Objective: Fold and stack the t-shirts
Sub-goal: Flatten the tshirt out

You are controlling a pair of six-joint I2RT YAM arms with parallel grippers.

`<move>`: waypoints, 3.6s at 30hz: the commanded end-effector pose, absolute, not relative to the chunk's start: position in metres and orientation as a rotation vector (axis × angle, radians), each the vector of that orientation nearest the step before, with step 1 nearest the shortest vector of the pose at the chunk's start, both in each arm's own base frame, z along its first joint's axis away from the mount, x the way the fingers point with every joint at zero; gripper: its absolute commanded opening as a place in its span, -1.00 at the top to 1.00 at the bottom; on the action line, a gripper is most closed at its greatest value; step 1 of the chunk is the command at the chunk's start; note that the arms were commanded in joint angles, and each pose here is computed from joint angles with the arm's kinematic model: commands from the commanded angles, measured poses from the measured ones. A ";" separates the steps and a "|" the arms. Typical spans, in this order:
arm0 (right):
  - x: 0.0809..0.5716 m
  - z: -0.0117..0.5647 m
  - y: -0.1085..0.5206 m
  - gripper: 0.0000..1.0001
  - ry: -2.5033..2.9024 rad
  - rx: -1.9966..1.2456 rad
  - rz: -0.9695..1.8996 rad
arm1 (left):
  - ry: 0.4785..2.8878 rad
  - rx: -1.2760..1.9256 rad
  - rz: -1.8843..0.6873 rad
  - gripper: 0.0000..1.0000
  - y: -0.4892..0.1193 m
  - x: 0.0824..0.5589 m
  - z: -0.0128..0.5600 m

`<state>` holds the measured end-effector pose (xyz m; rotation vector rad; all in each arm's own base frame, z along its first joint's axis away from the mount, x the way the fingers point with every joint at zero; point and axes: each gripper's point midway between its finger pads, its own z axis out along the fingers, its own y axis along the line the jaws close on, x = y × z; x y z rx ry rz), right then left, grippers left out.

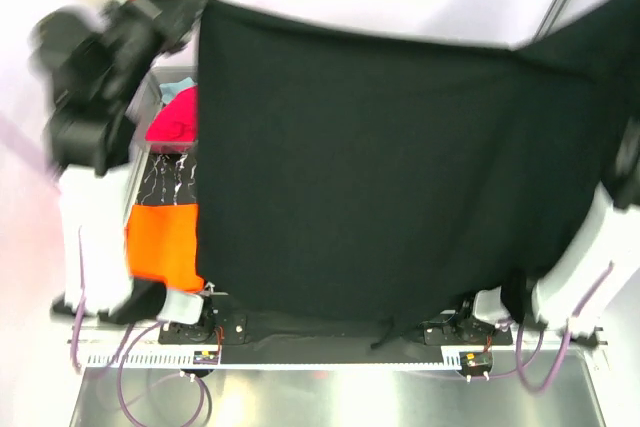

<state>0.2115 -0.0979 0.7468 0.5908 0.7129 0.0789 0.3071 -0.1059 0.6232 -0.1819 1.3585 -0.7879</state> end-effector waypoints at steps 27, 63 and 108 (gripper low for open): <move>0.047 0.804 -0.028 1.00 0.400 0.427 0.220 | 0.973 -0.053 -0.790 1.00 -0.084 0.179 0.720; 0.600 0.389 -0.163 1.00 1.386 0.639 0.189 | 1.803 -0.178 -0.358 1.00 -0.122 0.598 0.282; 0.490 0.101 -0.075 1.00 1.989 1.256 0.291 | 1.994 -0.142 -0.570 1.00 -0.177 0.612 0.186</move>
